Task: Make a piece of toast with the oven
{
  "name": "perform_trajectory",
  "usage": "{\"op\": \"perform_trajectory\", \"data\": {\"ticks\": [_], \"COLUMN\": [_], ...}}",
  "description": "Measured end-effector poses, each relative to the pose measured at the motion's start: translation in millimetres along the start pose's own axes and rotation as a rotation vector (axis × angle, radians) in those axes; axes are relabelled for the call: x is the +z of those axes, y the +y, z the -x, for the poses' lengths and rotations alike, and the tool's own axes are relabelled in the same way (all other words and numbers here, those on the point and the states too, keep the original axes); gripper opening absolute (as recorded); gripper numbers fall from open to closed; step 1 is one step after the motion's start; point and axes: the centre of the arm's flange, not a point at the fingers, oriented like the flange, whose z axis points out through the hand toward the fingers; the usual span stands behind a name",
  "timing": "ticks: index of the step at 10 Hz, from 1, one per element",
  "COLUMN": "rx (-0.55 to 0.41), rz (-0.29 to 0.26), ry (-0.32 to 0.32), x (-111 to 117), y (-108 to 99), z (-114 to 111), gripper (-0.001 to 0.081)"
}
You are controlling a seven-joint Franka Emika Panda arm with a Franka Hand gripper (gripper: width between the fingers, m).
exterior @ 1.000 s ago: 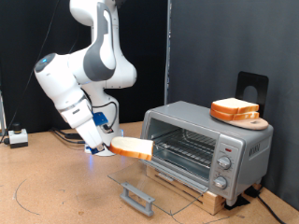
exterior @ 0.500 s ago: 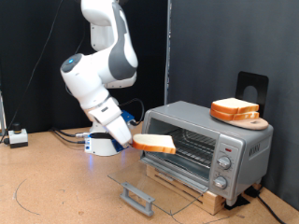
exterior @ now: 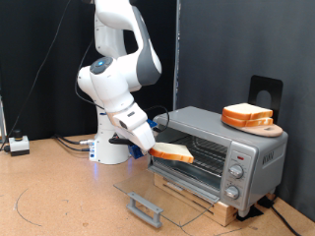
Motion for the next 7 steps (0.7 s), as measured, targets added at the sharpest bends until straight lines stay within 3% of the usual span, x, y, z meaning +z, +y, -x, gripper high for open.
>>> {"op": "perform_trajectory", "data": {"ticks": [7], "rx": [-0.002], "rz": [0.035], "ry": [-0.045], "x": [-11], "y": [9], "z": [23], "gripper": [0.046]}}
